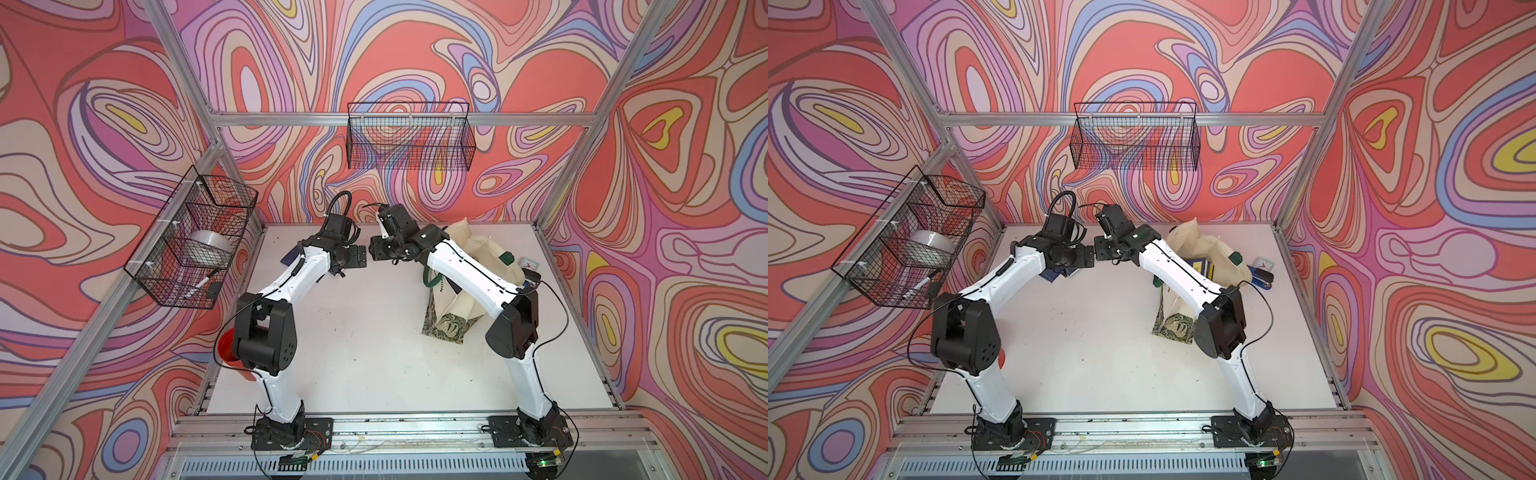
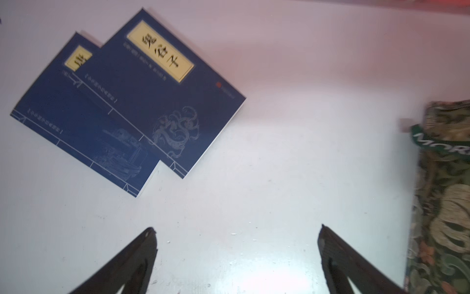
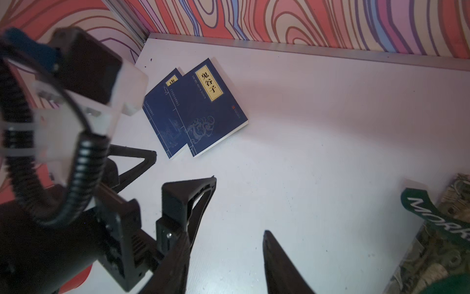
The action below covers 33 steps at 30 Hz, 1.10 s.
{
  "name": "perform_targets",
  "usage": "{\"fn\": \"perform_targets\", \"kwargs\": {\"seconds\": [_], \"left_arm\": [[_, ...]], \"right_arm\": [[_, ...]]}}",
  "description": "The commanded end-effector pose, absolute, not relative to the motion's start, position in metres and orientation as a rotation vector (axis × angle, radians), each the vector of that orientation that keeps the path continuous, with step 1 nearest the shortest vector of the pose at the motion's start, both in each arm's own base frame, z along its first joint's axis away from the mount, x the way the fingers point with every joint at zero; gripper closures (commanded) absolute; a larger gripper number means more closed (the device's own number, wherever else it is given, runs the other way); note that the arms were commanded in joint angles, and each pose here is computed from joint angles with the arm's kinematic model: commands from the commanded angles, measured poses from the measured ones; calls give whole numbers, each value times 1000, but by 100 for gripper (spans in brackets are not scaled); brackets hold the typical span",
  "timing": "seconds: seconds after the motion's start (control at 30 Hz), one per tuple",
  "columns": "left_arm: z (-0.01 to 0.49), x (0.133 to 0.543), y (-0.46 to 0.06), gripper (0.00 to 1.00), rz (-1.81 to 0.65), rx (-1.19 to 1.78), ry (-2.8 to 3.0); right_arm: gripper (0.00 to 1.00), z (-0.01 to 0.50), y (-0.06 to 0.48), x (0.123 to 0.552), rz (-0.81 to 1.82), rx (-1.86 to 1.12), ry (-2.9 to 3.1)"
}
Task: Put the books into the canvas bag
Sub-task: Move the books to the center of the board.
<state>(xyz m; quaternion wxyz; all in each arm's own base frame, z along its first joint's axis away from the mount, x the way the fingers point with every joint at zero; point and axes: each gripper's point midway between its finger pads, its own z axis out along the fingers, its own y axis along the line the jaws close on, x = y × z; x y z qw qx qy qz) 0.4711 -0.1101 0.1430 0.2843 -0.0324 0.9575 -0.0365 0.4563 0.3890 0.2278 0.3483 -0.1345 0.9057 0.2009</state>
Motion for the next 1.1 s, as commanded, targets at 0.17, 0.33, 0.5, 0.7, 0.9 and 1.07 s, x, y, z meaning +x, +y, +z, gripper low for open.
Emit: {"fn": "perform_targets", "kwargs": {"seconds": [0.17,0.33,0.5,0.7,0.9,1.07], "left_arm": [[92,531,-60,0,96,-329,2653],[80,579,-37,0,293,-374,2596],[80,612,-8,3,269,-509,2495],[79,650,9,14,168,-434,2422],[60,649,38,13,257,-469,2433],[45,645,66,14,214,-583,2453]], "right_arm": [[51,186,421,502,547,-365,2233],[50,160,428,504,567,-384,2253],[50,149,429,497,607,-384,2263],[50,146,424,489,616,-377,2265],[50,147,424,486,633,-384,2263],[50,149,422,483,628,-392,2267]]}}
